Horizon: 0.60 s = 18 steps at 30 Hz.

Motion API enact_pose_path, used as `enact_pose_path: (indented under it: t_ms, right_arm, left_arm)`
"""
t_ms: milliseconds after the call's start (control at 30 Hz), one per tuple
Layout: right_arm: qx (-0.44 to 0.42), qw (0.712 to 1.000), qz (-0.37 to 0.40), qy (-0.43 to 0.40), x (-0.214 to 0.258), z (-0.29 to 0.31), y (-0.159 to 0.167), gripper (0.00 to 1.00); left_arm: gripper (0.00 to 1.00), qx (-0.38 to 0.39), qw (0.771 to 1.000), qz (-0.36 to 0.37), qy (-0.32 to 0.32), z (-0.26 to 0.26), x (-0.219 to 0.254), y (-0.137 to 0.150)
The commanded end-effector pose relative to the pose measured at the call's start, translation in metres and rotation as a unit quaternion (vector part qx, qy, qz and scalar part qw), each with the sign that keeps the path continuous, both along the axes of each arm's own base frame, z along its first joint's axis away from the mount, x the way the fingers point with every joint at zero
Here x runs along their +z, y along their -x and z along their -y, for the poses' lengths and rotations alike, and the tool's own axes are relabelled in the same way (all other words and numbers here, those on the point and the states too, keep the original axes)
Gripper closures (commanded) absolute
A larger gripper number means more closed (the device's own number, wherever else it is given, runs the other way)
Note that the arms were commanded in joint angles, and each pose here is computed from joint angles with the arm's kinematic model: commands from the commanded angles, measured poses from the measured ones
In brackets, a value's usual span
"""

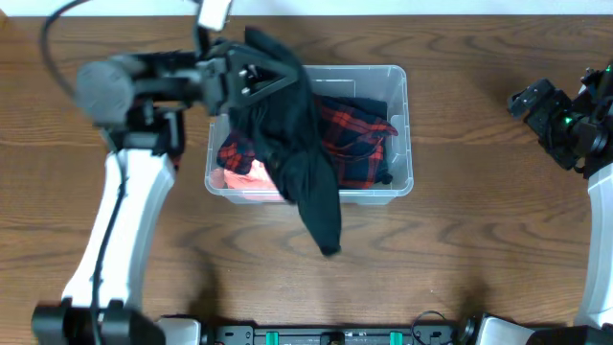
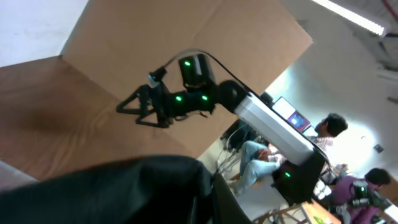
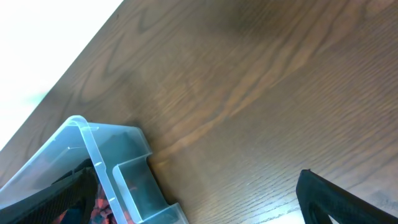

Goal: Pack container
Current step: 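Carry the black garment over the bin and lower it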

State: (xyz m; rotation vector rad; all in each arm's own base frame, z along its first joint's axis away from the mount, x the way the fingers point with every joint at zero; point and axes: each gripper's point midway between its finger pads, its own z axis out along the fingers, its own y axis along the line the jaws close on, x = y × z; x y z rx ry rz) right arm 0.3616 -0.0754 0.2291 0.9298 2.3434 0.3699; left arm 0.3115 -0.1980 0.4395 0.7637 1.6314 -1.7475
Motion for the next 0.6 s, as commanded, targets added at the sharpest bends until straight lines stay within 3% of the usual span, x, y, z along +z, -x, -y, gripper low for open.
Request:
enact_pose_path:
  t_ms: [0, 300, 567]
  right_arm:
    - [-0.007, 1.0, -0.003, 0.002, -0.002, 0.005, 0.001, 0.01]
    - [-0.007, 1.0, -0.003, 0.002, -0.002, 0.005, 0.001, 0.01]
    - [-0.007, 1.0, -0.003, 0.002, -0.002, 0.004, 0.001, 0.01]
  left_arm:
    - [0.94, 0.045, 0.996, 0.062, 0.049, 0.012, 0.023, -0.021]
    - [0.94, 0.053, 0.988, 0.115, 0.09, 0.045, 0.054, -0.03]
    - [0.94, 0.074, 0.99, 0.119, 0.026, 0.067, 0.002, -0.059]
